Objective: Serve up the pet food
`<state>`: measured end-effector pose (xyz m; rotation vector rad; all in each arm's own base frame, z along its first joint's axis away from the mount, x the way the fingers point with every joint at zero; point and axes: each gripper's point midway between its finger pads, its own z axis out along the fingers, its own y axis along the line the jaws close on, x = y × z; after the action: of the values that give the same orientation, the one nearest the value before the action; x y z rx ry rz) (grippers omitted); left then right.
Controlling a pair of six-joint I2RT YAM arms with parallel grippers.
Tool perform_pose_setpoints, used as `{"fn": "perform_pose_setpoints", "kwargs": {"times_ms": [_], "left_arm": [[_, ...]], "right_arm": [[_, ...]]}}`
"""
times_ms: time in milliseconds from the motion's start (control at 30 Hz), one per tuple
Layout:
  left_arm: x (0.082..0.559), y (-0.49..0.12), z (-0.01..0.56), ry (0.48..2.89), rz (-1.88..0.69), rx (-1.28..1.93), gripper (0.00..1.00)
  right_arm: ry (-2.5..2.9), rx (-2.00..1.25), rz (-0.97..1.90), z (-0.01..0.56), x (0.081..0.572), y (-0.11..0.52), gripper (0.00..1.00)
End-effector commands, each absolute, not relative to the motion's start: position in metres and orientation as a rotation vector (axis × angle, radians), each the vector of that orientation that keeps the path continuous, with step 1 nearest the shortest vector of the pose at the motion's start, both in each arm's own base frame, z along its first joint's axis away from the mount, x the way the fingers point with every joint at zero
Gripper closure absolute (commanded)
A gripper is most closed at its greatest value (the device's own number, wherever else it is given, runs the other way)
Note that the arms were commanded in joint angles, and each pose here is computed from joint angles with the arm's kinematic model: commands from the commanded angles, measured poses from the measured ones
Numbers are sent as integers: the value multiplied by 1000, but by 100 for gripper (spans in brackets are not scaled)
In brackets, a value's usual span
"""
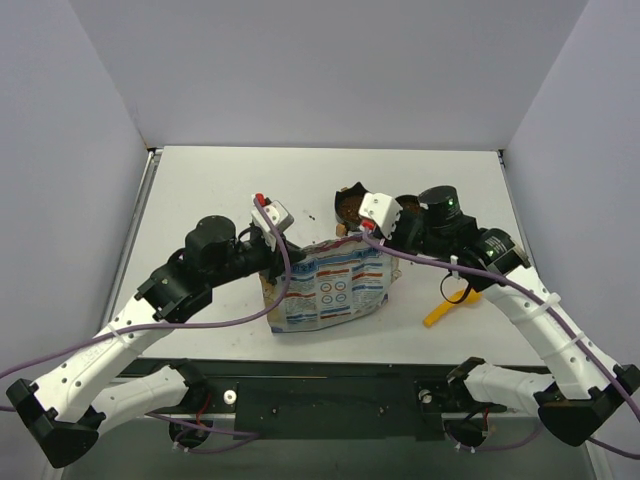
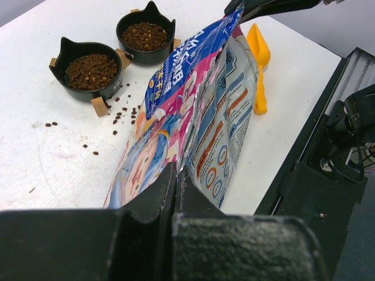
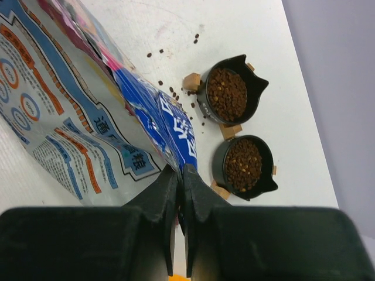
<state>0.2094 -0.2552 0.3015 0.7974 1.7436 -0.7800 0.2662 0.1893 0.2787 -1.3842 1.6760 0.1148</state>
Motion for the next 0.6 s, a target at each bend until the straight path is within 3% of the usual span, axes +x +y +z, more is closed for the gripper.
{"fn": "perform_pose_setpoints", "kwargs": {"times_ms": [0,133,200,233,333,433,567], "left_arm": [[207,-224,315,1742,-690,724,100],[198,-233,317,1731,-756,768,100],[194,-239,317,1723,-799,787,100],[194,-240,317,1724,-815,782,100],[190,-246,318,1722,-860,794,100],[188,-249,318,1722,-888,796,100],[182,-252,320,1717,-925,809,100]], "right_arm": [[1975,-1145,-517,274,287,46,100],[1905,-1202,-314,288,272,72,100],[1818,-1246,-122,302,259,108,76],[1767,-1279,-28,307,249,132,54],[1639,-1308,138,323,234,182,48],[1584,-1357,294,320,221,225,36],[1549,-1478,301,306,226,272,34]]}}
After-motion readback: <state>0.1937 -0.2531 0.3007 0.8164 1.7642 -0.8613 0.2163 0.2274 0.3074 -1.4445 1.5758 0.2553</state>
